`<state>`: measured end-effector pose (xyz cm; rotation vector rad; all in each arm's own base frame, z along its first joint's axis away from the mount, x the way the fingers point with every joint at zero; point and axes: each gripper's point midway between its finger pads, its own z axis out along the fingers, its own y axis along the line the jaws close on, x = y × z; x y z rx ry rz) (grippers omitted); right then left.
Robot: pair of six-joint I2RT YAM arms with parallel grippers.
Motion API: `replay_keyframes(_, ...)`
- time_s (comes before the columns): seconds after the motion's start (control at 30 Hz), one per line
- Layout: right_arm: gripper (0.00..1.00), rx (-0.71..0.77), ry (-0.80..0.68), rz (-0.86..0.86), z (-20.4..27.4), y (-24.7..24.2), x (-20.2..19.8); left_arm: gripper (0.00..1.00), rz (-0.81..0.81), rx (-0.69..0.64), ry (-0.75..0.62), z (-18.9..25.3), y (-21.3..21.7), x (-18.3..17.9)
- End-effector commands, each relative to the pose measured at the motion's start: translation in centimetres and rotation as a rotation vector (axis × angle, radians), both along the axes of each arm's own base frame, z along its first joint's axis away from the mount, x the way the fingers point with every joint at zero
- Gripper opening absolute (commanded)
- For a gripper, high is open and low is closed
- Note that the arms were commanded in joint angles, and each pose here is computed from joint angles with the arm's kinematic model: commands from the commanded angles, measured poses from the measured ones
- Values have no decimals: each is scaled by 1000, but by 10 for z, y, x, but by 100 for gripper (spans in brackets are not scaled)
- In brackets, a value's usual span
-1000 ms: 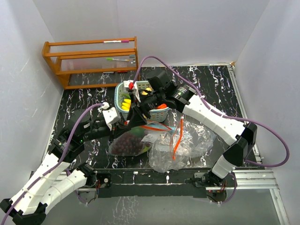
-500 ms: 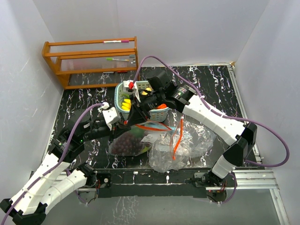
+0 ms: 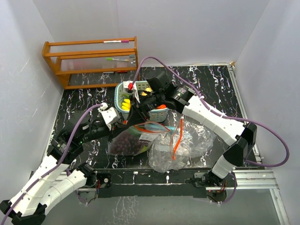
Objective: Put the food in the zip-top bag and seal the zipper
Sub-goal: Zip the zipper food storage bag at the center of the board.
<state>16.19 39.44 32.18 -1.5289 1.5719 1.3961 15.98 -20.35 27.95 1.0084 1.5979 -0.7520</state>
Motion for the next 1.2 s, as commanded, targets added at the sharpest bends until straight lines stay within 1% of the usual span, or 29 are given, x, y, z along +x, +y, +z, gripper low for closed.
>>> replay_keyframes(0.0,8,4,-37,-25,5,-11,-1,0,54,-41,-109,35,10,4)
replay_keyframes(0.27,8,-33,-23,-54,-9,-16,-1,0,66,-53,-117,37,10,7)
replay_keyframes(0.5,9,-3,-51,-80,8,-14,4,0,64,-61,-109,36,7,9)
replay_keyframes(0.53,13,-5,-58,-96,9,-14,7,0,68,-65,-112,37,7,9)
replay_keyframes(0.7,41,24,-68,-121,21,-10,12,0,57,-73,-105,37,5,7)
replay_keyframes(0.83,54,71,-81,-108,35,-7,11,0,58,-81,-99,35,5,7)
replay_keyframes(0.97,60,99,-101,-111,46,-3,14,0,50,-91,-108,37,4,6)
replay_keyframes(1.17,61,126,-105,-61,55,1,10,0,45,-87,-99,35,3,6)
